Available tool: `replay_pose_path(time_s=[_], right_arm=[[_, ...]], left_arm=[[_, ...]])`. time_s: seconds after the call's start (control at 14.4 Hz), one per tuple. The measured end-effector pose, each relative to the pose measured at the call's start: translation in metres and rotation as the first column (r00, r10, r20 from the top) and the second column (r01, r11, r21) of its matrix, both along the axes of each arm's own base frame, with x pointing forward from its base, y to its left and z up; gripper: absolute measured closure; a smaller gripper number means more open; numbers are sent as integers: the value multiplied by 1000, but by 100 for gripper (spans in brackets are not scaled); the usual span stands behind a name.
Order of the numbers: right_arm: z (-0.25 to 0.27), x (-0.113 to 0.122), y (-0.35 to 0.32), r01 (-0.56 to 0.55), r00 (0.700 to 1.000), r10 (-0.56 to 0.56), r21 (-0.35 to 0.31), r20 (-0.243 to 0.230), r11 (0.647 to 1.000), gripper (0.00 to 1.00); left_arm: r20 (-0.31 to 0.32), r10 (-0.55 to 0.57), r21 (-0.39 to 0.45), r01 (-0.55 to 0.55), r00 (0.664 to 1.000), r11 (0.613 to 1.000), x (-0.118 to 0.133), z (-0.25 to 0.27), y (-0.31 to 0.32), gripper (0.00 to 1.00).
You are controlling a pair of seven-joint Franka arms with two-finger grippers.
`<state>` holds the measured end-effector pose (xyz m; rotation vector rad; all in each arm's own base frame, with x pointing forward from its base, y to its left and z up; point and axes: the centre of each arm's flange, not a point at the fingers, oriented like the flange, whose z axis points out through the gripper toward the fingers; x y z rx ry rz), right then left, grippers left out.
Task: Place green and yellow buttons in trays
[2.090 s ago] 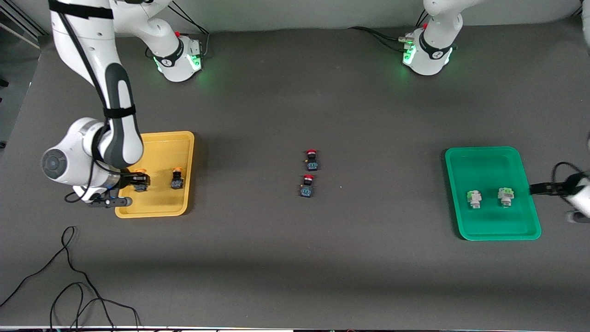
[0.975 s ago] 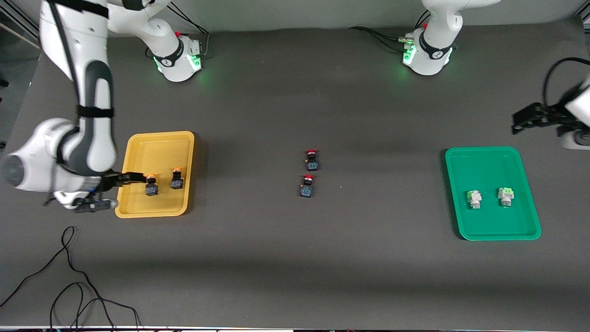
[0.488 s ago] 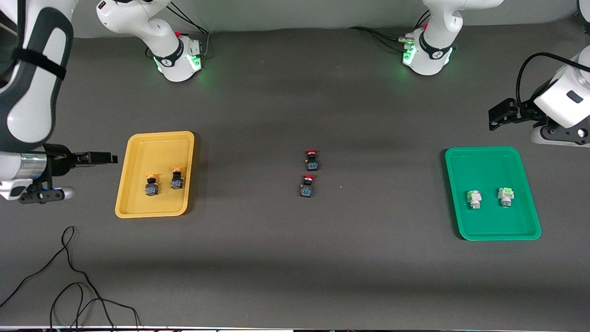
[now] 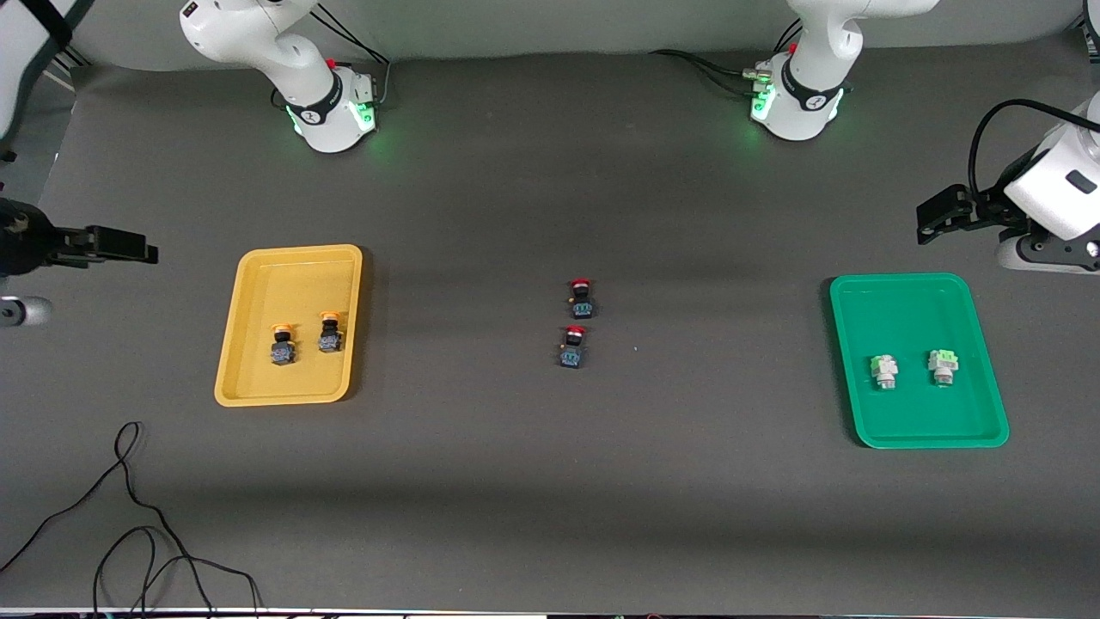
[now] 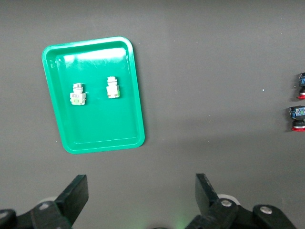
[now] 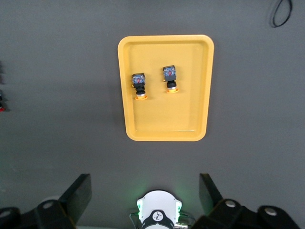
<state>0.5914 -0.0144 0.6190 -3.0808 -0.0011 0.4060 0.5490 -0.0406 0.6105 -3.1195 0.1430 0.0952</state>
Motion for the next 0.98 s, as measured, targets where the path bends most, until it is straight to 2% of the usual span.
replay_pose_path(time_s=[0.84, 0.98], right_arm=[[-4, 3, 23, -16, 1000, 16, -6, -7, 1000, 0], [-10, 7, 26, 11, 1000, -11, -3, -20, 1000, 0]], left_arm=[[0, 1, 0, -1, 1000, 1000, 0, 0, 0, 0], [1, 1, -1, -1, 1000, 1000, 0, 0, 0, 0]])
